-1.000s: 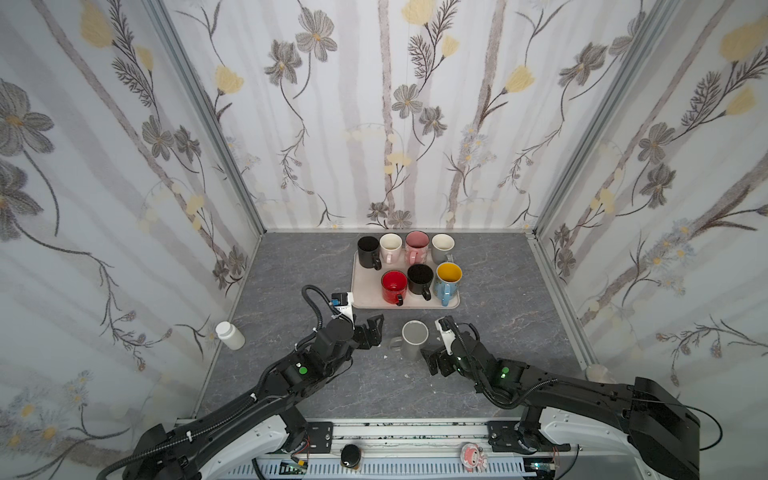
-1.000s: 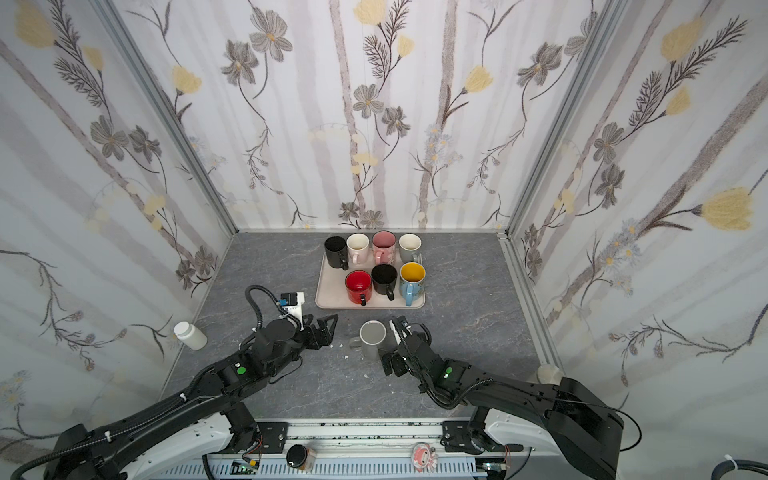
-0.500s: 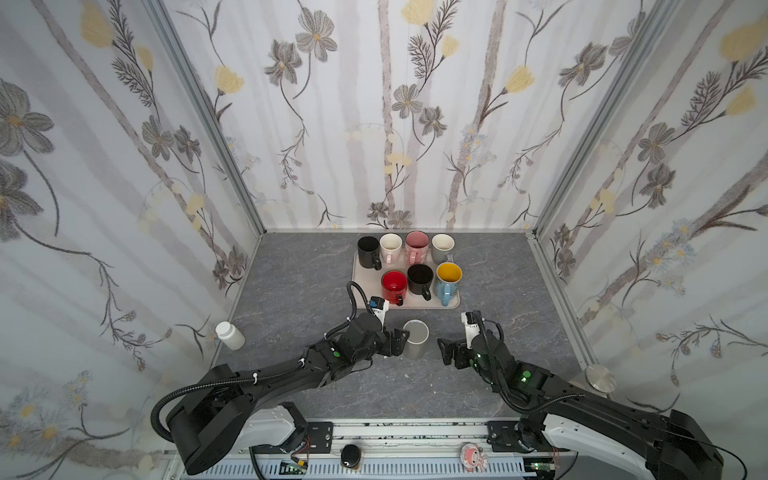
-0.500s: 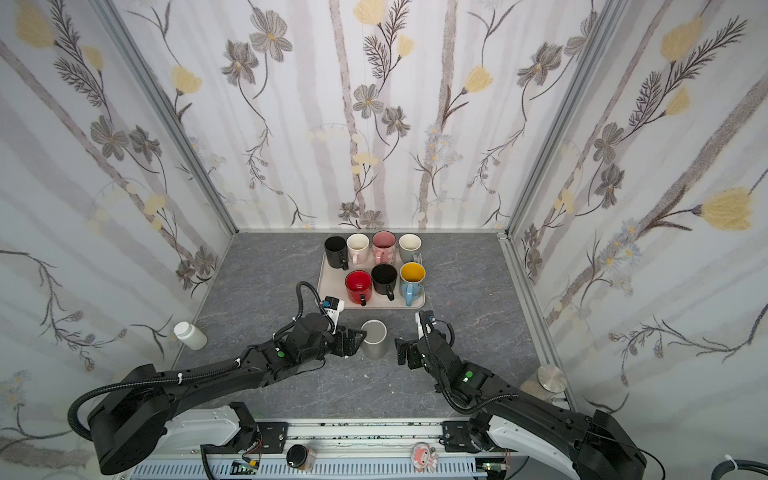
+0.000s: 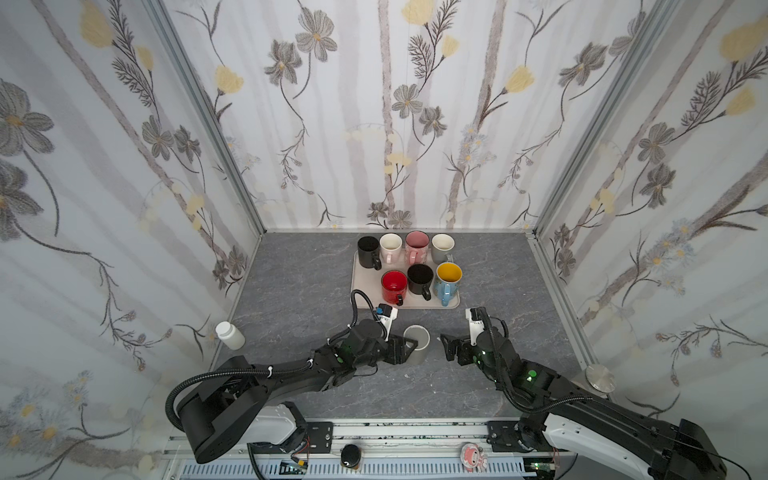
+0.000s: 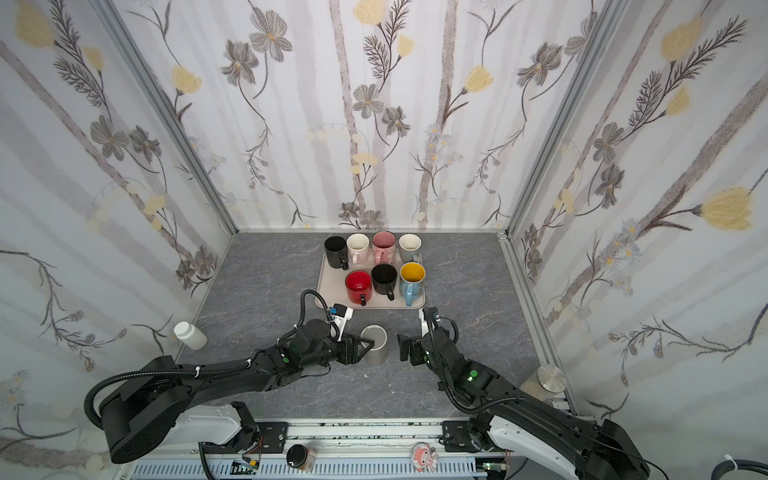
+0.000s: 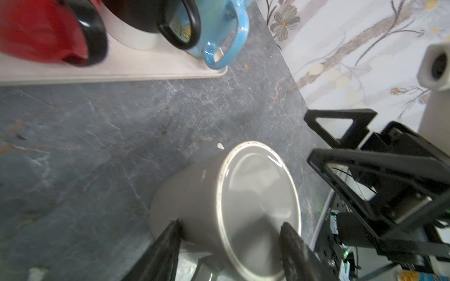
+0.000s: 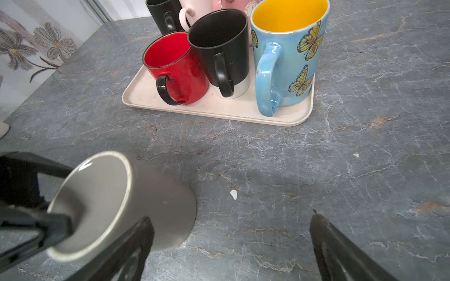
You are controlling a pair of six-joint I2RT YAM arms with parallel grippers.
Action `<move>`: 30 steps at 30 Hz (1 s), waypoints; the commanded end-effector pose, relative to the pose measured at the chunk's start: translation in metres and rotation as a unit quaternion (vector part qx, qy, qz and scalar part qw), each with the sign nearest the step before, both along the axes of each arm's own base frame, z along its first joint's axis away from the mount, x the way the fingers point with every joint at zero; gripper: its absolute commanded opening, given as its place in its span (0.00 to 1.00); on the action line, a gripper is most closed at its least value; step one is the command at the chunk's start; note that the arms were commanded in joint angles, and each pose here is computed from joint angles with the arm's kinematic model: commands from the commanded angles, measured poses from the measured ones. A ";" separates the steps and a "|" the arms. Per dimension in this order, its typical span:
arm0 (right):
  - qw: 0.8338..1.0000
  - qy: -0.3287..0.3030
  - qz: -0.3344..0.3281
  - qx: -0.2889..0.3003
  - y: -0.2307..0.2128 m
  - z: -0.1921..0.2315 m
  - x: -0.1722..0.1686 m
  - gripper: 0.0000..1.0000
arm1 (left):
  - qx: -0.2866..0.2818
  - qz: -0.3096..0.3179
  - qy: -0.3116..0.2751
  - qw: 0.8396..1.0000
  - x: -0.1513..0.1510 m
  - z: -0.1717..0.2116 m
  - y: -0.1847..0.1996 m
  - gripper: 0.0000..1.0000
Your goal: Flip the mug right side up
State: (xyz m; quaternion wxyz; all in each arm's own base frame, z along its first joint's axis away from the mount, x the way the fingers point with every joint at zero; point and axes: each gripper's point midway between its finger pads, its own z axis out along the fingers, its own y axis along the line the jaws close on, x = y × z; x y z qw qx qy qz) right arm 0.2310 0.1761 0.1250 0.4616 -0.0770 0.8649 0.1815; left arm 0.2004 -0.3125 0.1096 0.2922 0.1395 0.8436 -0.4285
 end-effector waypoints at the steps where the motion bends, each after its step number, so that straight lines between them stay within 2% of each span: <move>1: 1.000 -0.011 -0.007 -0.002 -0.003 0.005 0.004 1.00 | 0.005 -0.008 0.026 1.000 -0.015 0.000 0.003 0.60; 2: 1.000 -0.012 -0.009 -0.002 -0.004 0.006 0.004 1.00 | 0.008 0.000 0.024 1.000 -0.015 0.003 0.008 0.61; 4: 1.000 -0.014 -0.012 -0.002 -0.005 0.007 0.005 1.00 | 0.022 0.024 0.012 0.999 -0.012 0.010 0.019 0.72; 5: 1.000 -0.015 -0.015 -0.003 -0.006 0.006 0.006 1.00 | 0.032 0.034 0.005 0.999 -0.011 0.012 0.024 0.73; 8: 1.000 -0.019 -0.017 -0.002 -0.007 0.008 0.006 1.00 | 0.074 0.048 -0.015 0.996 -0.015 0.014 0.034 0.74; 13: 1.000 -0.023 0.001 0.010 -0.001 0.012 0.004 1.00 | 0.134 0.019 -0.029 0.990 -0.034 0.005 0.032 0.70; 18: 1.000 -0.008 0.029 -0.003 0.003 0.020 -0.004 0.97 | 0.142 0.028 -0.036 0.989 -0.031 0.010 0.033 0.70; 24: 0.995 0.074 0.066 -0.007 0.008 0.017 -0.030 0.85 | 0.121 0.078 -0.070 0.987 -0.014 0.042 0.041 0.87; 27: 0.986 0.131 0.105 0.009 0.028 0.007 -0.052 0.80 | 0.112 0.101 -0.082 0.985 -0.006 0.052 0.046 0.97; 30: 0.977 0.189 0.094 -0.040 0.024 -0.016 -0.068 0.76 | 0.109 0.127 -0.096 0.981 0.001 0.062 0.053 1.00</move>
